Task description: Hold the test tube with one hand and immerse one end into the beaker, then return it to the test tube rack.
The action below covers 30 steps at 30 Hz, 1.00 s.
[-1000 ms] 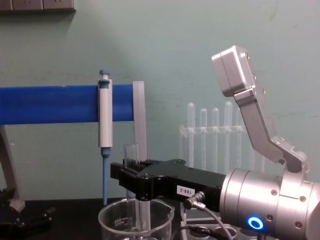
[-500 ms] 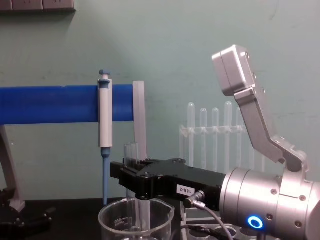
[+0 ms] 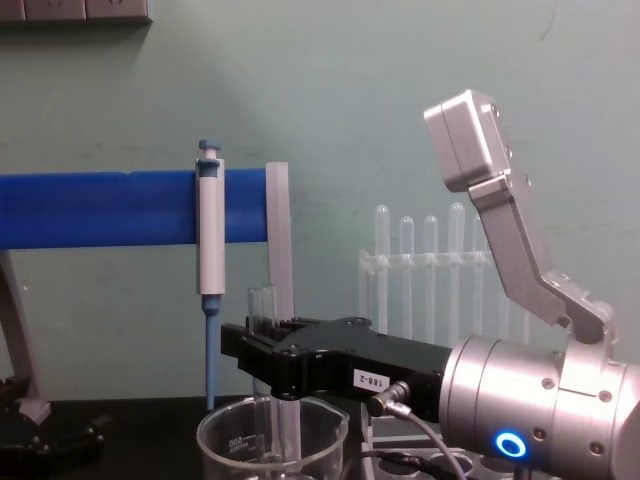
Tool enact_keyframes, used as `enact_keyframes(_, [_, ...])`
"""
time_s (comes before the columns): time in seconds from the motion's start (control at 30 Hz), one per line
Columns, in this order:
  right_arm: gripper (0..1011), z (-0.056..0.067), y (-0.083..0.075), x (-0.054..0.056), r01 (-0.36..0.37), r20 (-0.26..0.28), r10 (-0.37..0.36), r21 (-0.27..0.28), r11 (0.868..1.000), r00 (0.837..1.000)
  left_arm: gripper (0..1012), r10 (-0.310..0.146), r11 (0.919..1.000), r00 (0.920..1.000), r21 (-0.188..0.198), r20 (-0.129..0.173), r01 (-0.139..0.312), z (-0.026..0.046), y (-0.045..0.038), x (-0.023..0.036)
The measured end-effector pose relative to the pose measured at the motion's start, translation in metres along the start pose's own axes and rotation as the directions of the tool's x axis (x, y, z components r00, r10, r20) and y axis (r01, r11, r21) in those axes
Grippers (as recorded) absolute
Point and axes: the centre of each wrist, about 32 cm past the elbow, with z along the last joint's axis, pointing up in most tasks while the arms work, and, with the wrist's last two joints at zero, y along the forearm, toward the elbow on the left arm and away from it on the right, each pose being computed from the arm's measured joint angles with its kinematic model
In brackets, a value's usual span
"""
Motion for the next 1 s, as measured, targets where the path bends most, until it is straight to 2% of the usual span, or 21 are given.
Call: enact_keyframes(1.0, [225, 0.0, 0.0, 0.0, 0.0, 0.0, 0.0, 0.0, 1.0, 1.0, 1000, 0.0, 1.0, 1.0, 0.0, 0.0, 0.0, 0.0, 0.0, 0.0])
